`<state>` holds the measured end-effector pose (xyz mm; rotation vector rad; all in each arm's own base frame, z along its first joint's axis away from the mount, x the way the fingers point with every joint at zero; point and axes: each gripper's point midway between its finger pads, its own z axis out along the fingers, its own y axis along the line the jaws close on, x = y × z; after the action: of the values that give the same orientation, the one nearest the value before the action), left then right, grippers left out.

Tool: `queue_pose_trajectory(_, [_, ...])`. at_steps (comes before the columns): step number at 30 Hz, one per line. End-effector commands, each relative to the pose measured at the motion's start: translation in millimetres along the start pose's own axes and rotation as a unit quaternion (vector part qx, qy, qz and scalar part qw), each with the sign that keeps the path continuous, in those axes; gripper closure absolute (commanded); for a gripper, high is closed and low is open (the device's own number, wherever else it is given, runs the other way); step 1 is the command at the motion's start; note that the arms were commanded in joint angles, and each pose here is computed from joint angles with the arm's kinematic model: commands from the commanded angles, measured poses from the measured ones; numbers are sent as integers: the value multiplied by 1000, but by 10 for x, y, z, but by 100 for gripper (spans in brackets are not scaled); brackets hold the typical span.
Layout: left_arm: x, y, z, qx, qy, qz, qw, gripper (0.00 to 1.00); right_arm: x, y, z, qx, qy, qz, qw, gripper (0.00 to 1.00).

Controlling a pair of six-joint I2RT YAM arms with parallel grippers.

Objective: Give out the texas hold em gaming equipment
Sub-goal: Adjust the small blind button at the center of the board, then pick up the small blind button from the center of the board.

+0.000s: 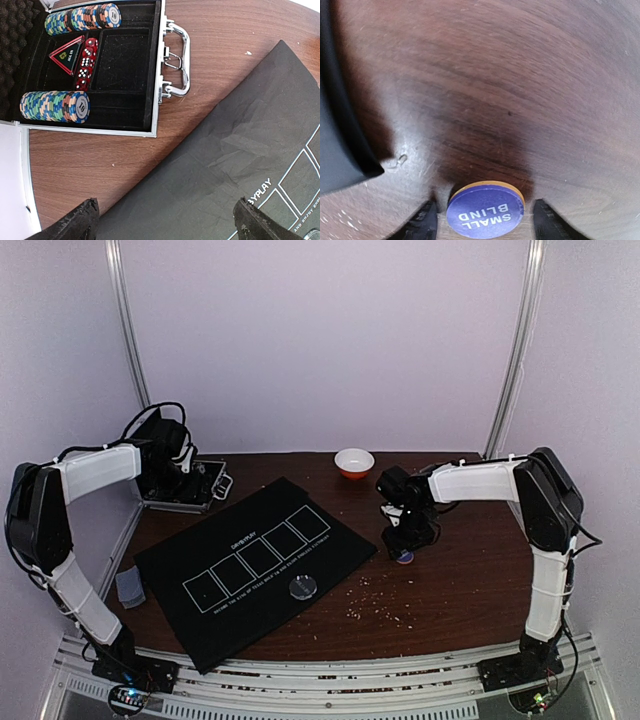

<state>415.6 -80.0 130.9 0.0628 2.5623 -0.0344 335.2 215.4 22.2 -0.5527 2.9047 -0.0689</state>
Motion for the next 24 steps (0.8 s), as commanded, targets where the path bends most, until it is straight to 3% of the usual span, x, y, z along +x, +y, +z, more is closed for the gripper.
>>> queue_pose_trajectory(1, [-126,-44,-16,9,-20,4,1000,2,112,5,34,6,24,-2,1000,27])
queue_pose_trajectory(4, [-131,-41,-29,8,-22,5,1000,2,175,-15,103,9,37,-1,999,26])
queue_pose_trajectory(15, [-143,-28,-69,7,-27,4,1000,2,425,93,169,-28,83,16,996,52])
queue_pose_trajectory(18, [-134,-35,-66,9,-27,5,1000,2,377,55,116,-22,71,22,997,59])
queue_pose_trajectory(24, [-144,-29,-88,8,-31,4,999,3,39,1,-253,-10,2,23,1000,63])
